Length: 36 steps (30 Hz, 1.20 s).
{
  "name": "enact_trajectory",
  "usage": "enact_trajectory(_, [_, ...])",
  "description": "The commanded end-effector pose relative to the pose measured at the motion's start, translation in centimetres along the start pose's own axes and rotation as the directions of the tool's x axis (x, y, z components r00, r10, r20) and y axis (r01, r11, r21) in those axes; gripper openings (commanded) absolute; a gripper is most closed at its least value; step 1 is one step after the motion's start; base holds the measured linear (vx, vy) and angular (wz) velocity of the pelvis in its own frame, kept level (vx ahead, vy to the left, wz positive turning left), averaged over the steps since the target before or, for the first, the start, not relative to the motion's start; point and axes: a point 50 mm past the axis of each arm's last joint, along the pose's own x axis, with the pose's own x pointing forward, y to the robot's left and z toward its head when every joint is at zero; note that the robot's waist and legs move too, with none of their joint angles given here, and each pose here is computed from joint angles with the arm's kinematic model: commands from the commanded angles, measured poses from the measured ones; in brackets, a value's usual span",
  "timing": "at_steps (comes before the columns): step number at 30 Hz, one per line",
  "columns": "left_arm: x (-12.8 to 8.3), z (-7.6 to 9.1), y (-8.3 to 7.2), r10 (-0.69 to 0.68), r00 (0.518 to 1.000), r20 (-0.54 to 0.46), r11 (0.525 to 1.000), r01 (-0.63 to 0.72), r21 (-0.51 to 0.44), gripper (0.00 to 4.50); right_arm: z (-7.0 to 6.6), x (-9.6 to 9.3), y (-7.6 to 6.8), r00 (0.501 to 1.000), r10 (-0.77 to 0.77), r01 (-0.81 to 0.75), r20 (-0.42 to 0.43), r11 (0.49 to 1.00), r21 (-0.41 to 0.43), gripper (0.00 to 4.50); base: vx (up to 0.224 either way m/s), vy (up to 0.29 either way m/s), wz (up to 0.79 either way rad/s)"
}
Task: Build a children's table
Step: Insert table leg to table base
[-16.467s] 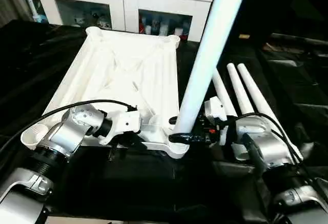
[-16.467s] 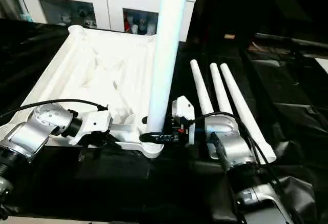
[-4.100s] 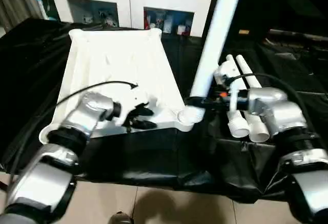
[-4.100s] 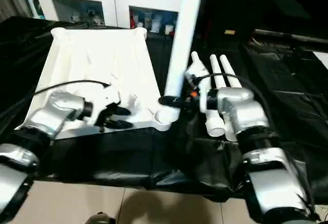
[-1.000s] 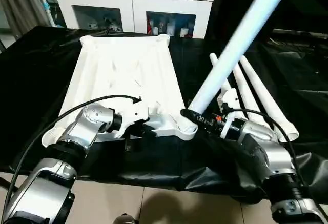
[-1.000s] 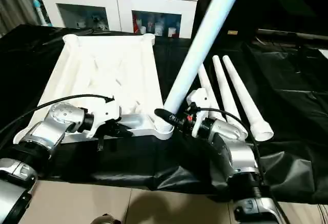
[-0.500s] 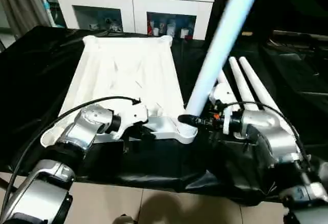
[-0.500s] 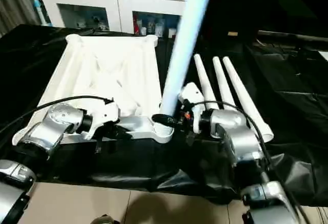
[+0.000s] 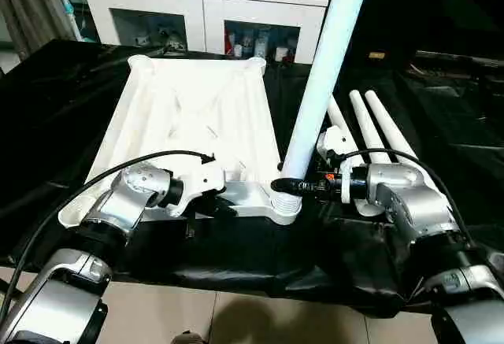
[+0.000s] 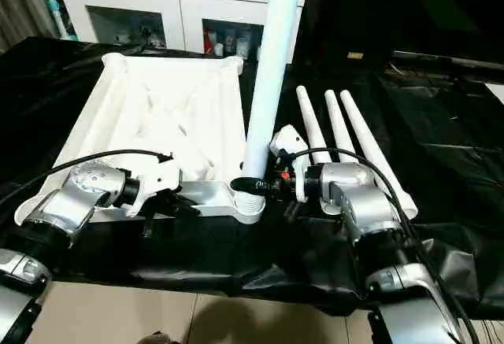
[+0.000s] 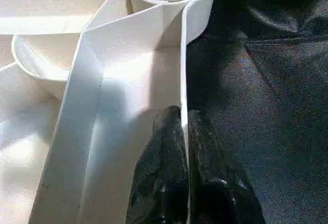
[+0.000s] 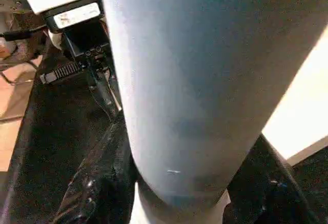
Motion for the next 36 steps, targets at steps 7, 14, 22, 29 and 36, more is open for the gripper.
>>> enact_trajectory(7, [-0.4, 1.1, 0.5, 0.036, 0.997, 0.069, 0.999, -0.037, 0.015, 0.0, -3.8, -0.4, 0.0, 0.999, -0.042, 0.042, -0.006, 0.972, 0.232, 1.86, 0.0, 0.0, 0.0])
enact_trajectory(14, [-0.4, 1.3, 0.8, 0.052, 0.996, 0.069, 0.998, -0.054, 0.02, 0.0, -4.6, -1.3, 0.3, 0.991, -0.118, 0.1, 0.061, 0.967, 0.235, 1.86, 0.0, 0.0, 0.0])
enact_trajectory(22, [-0.4, 1.4, 1.1, 0.064, 0.996, 0.063, 0.998, -0.066, 0.024, 0.0, -4.9, -1.0, 1.3, 0.983, -0.164, 0.15, 0.087, 0.978, 0.148, 1.86, 0.0, 0.0, 0.0])
enact_trajectory(29, [-0.3, 1.5, 1.3, 0.07, 0.996, 0.059, 0.997, -0.071, 0.025, 0.0, -4.2, -0.3, 2.2, 0.987, -0.14, 0.136, 0.082, 0.989, 0.059, 1.86, 0.0, 0.0, 0.0])
enact_trajectory(36, [-0.3, 1.4, 1.2, 0.076, 0.995, 0.063, 0.997, -0.077, 0.019, 0.0, -3.8, 0.1, 2.8, 0.994, -0.093, 0.09, 0.062, 0.995, 0.039, 1.86, 0.0, 0.0, 0.0])
